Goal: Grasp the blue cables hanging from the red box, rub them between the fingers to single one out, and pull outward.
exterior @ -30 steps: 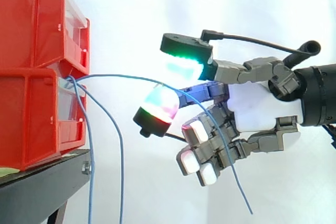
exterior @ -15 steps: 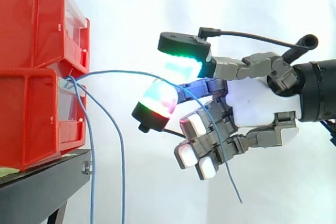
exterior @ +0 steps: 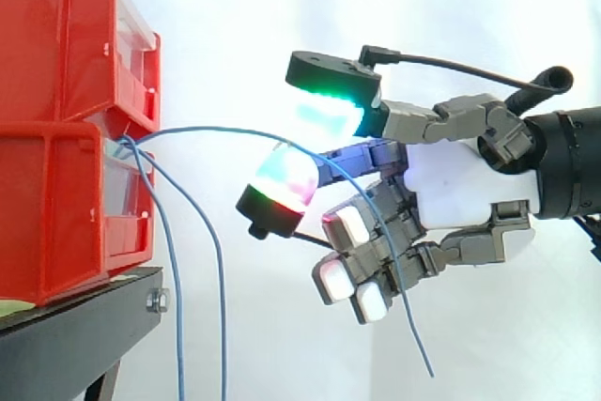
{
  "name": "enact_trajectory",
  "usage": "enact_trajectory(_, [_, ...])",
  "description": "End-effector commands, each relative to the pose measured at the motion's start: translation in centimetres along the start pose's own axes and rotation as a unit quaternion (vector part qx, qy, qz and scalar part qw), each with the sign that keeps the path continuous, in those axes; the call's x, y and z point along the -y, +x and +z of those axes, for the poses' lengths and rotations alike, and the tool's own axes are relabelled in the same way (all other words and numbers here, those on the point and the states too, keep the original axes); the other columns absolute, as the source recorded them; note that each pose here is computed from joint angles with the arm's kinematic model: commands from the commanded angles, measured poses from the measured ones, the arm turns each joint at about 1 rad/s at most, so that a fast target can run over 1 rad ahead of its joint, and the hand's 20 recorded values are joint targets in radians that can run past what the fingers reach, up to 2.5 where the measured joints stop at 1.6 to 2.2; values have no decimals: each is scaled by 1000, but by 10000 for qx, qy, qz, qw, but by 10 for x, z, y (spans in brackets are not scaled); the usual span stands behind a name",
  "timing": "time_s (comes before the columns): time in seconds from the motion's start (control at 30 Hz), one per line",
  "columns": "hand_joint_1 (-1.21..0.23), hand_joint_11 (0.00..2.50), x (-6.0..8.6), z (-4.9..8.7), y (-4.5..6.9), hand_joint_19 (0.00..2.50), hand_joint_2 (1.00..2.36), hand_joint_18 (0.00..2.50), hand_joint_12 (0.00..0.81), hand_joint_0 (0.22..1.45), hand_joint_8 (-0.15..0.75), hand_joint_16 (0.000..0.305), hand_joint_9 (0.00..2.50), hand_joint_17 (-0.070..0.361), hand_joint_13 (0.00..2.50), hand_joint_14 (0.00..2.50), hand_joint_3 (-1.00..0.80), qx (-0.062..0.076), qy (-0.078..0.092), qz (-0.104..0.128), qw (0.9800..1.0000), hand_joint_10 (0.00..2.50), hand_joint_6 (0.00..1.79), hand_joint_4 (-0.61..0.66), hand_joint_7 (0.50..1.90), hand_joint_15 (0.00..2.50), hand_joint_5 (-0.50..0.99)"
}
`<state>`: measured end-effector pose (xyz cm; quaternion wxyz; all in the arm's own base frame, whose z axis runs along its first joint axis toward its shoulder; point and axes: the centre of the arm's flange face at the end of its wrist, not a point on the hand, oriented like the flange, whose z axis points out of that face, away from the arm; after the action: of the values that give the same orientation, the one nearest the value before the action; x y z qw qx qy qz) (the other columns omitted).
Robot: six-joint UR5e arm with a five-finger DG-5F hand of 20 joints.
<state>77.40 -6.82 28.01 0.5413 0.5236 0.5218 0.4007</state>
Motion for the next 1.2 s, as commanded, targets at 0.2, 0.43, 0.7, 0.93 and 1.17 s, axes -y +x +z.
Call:
enact_trajectory(0.2, [-607,679,-8,0,-1,666,1000,924,383,500,322,55,1182,123,1009,23,-500,15,-50,50,10000,22,842,113,925,581,-151])
enact_trajectory(0.43, [-652,668,-28,-2,-7,667,1000,918,380,507,317,54,1174,120,1002,22,-500,64,-133,38,9999,21,841,116,925,586,-151])
enact_trajectory(0.7, [-758,689,-6,-14,-4,670,1000,896,369,540,311,51,1155,115,990,22,-497,-10,364,-43,9993,22,847,109,929,591,-156])
enact_trajectory(0.93, [-742,690,-7,-14,5,681,1008,894,358,602,305,47,1179,107,999,24,-383,-37,358,17,9994,22,877,77,961,593,-152])
enact_trajectory(1.17, [-690,688,-10,-14,8,679,1006,902,359,589,306,48,1185,107,1006,23,-409,20,332,19,9994,22,880,83,941,587,-150])
